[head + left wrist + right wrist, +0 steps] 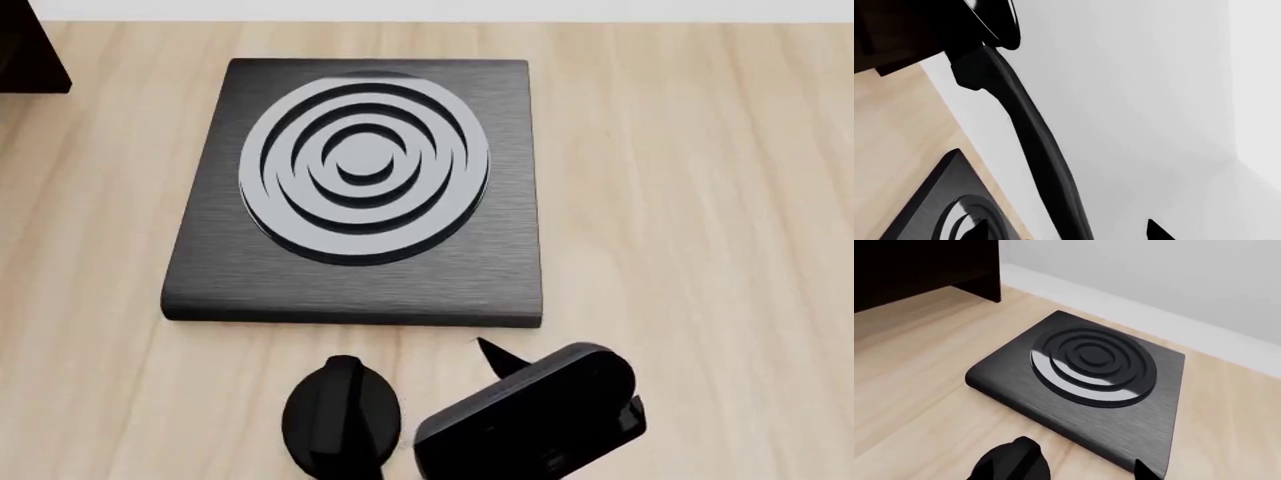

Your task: Put the frying pan on the cabinet shelf.

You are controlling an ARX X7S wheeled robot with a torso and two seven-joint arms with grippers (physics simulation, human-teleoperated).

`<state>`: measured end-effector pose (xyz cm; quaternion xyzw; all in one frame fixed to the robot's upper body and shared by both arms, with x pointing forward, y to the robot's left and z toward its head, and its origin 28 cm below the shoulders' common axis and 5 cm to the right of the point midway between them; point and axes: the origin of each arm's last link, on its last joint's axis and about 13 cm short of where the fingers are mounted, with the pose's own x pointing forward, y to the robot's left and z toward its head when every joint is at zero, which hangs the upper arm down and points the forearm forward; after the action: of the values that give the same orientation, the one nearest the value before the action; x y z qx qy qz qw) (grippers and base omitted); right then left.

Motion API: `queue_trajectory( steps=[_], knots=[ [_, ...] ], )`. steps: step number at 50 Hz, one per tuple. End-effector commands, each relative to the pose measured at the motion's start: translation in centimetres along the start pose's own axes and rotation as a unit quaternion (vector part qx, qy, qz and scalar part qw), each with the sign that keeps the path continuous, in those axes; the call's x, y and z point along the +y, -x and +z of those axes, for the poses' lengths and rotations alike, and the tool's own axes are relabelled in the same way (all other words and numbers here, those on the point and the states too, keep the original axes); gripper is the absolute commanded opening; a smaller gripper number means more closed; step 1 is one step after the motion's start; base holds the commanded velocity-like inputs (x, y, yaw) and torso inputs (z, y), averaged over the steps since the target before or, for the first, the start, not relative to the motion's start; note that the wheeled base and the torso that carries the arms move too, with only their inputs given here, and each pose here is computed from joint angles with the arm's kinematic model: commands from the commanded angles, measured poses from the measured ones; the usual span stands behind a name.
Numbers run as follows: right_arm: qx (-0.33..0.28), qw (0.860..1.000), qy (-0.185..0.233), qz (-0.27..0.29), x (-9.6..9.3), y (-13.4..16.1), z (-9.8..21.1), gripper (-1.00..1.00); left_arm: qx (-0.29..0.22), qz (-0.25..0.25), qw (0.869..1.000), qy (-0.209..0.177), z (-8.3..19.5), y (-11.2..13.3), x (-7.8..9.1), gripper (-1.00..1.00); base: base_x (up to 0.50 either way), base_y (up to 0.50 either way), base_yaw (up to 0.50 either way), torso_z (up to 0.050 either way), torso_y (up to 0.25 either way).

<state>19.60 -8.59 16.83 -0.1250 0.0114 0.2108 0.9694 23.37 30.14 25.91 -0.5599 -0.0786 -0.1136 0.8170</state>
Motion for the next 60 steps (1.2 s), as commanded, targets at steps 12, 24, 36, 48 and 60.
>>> queue_trajectory(
  steps=[12, 24, 36, 48, 60],
  knots=[
    [-0.013, 1.000, 0.001, -0.021, -0.79, -0.08, 0.10, 1.00, 0.011, -0.008, 1.000, 0.003, 0.33, 0.15, 0.29, 1.00, 0.00, 0.00, 0.00, 0.000, -0.005],
    [-0.014, 0.999, -0.008, -0.036, -1.02, -0.05, 0.18, 1.00, 0.025, -0.021, 0.999, -0.039, 0.36, 0.17, 0.43, 1.00, 0.00, 0.00, 0.00, 0.000, -0.005],
    [-0.016, 0.999, -0.009, -0.039, -1.03, 0.00, 0.47, 1.00, 0.032, -0.031, 0.987, -0.156, 0.47, 0.15, 0.73, 1.00, 0.00, 0.00, 0.00, 0.000, -0.005],
    [-0.016, 0.999, -0.009, -0.040, -1.08, 0.10, 0.74, 1.00, 0.023, -0.039, 0.975, -0.218, 0.54, 0.09, 0.87, 1.00, 0.00, 0.00, 0.00, 0.000, -0.005],
    [-0.016, 0.999, -0.010, -0.042, -1.15, 0.13, 0.86, 1.00, 0.024, -0.050, 0.958, -0.281, 0.64, 0.05, 1.00, 1.00, 0.00, 0.00, 0.00, 0.000, -0.005]
  ],
)
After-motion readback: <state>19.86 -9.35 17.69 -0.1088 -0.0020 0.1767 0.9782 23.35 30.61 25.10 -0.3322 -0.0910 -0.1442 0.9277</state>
